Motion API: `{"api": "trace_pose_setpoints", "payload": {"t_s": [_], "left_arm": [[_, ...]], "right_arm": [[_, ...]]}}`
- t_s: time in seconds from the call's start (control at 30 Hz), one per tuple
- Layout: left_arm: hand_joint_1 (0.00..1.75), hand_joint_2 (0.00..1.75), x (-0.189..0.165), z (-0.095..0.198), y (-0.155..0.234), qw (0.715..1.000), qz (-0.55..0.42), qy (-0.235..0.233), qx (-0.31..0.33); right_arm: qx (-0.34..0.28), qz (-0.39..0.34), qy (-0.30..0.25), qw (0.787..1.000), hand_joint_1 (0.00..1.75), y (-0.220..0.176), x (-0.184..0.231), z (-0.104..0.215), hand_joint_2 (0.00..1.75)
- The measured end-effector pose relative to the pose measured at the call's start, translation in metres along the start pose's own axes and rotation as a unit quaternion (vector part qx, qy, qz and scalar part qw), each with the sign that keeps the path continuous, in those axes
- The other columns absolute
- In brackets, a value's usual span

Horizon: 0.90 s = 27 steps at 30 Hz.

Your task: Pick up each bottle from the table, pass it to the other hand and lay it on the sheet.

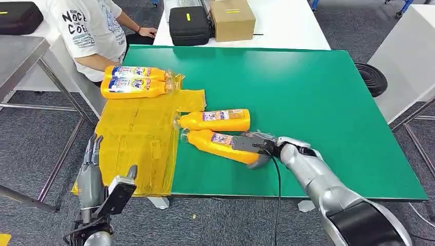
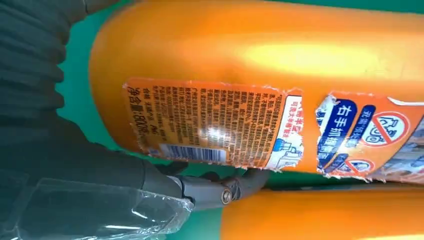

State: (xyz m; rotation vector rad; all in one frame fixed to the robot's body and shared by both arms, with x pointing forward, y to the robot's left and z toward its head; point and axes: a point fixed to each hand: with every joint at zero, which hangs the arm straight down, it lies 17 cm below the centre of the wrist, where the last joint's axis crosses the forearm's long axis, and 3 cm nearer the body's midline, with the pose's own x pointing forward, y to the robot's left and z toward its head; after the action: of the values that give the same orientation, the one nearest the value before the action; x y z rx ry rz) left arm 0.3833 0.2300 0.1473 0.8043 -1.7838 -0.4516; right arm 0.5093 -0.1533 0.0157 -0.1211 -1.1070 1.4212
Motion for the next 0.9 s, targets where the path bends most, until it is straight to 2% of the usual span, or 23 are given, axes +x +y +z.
{"api": "trace_pose_setpoints", "payload": {"t_s": [0.03,0.07,0.1,0.13,0.17,0.23,0.3,0.37,0.9], "left_arm": [[0.00,1.75,0.000,0.000,0.000,1.000,0.000,0.000,0.000],[0.00,1.75,0.000,0.000,0.000,1.000,0.000,0.000,0.000],[0.00,1.75,0.000,0.000,0.000,1.000,0.000,0.000,0.000],[0.00,1.75,-0.001,0.000,0.000,1.000,0.000,0.000,0.000],[0.00,1.75,-0.001,0.000,0.001,1.000,-0.001,0.000,0.001],[0.00,1.75,-0.002,0.000,0.001,1.000,-0.001,0.001,0.002],[0.00,1.75,-0.002,0.000,0.001,1.000,-0.002,0.001,0.002],[0.00,1.75,-0.004,0.001,0.001,1.000,-0.003,0.002,0.002],[0.00,1.75,-0.005,0.003,0.001,1.000,-0.004,0.004,0.003]], "right_arm": [[0.000,0.001,0.001,1.000,0.00,-0.002,0.000,0.000,1.75],[0.000,0.003,0.001,1.000,0.14,-0.002,0.000,0.000,1.75],[0.001,0.004,0.002,1.000,0.45,-0.003,-0.001,0.000,1.75],[0.001,0.005,0.003,1.000,1.22,-0.003,-0.001,0.000,1.75],[0.001,0.006,0.004,1.000,1.43,-0.003,-0.002,0.000,1.75],[-0.001,0.006,0.003,1.000,1.47,-0.003,-0.002,0.000,1.75],[-0.004,0.003,0.001,1.000,1.64,-0.005,-0.001,0.000,1.75],[-0.008,0.002,0.000,1.000,1.73,-0.006,0.000,-0.001,1.75],[-0.025,-0.009,-0.027,0.999,1.75,-0.008,0.014,-0.004,1.75]]}}
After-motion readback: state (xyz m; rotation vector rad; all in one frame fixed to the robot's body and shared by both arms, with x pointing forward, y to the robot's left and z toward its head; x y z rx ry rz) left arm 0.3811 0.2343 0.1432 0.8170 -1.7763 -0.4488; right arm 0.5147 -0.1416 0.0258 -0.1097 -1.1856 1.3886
